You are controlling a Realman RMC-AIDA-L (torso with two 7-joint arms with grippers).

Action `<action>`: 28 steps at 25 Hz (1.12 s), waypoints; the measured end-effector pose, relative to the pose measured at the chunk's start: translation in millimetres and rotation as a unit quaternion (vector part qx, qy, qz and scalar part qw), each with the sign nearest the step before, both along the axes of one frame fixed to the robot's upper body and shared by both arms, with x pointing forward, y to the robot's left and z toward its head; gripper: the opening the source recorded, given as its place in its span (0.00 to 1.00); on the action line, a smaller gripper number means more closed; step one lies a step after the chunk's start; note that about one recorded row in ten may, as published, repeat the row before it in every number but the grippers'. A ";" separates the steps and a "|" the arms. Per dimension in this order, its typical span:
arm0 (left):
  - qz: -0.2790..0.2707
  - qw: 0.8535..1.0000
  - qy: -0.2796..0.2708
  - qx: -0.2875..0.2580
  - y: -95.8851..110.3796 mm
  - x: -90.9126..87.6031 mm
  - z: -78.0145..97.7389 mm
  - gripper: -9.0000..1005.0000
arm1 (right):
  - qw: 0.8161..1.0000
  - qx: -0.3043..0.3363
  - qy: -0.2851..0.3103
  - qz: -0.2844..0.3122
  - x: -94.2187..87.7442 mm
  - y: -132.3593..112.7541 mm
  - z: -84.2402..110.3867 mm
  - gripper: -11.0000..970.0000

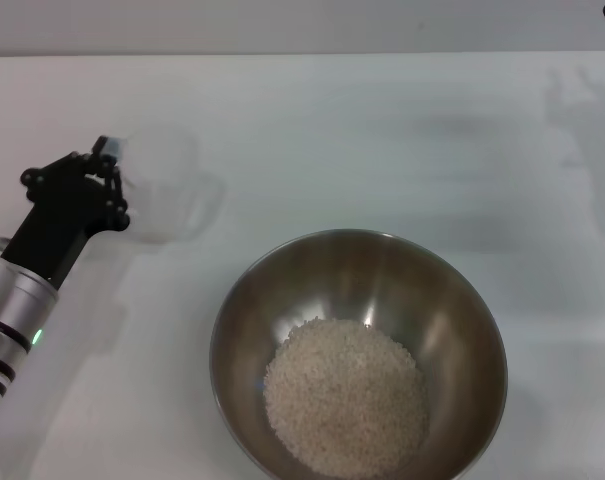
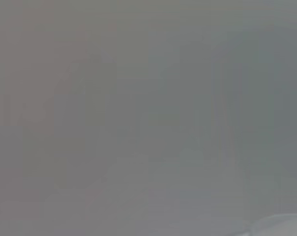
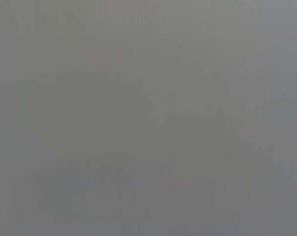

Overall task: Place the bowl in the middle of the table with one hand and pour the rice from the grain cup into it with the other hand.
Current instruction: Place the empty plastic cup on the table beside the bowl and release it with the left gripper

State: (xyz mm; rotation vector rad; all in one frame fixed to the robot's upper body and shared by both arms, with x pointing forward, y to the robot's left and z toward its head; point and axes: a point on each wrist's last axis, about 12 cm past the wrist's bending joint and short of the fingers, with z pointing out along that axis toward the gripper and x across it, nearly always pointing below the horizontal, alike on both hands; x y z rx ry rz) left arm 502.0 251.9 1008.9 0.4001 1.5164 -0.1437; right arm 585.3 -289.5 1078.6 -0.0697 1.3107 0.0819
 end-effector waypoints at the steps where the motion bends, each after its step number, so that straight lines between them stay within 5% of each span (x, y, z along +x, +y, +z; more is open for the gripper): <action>1: 0.008 1.000 0.012 -0.007 1.8 1.2 -1.8 0.18 | 1.000 0.002 0.000 0.001 -0.5 0.0 -0.3 0.38; 28: 0.047 0.995 0.086 -0.025 13.2 2.9 -16.2 0.21 | 1.000 0.010 -0.011 0.013 0.1 3.2 3.8 0.38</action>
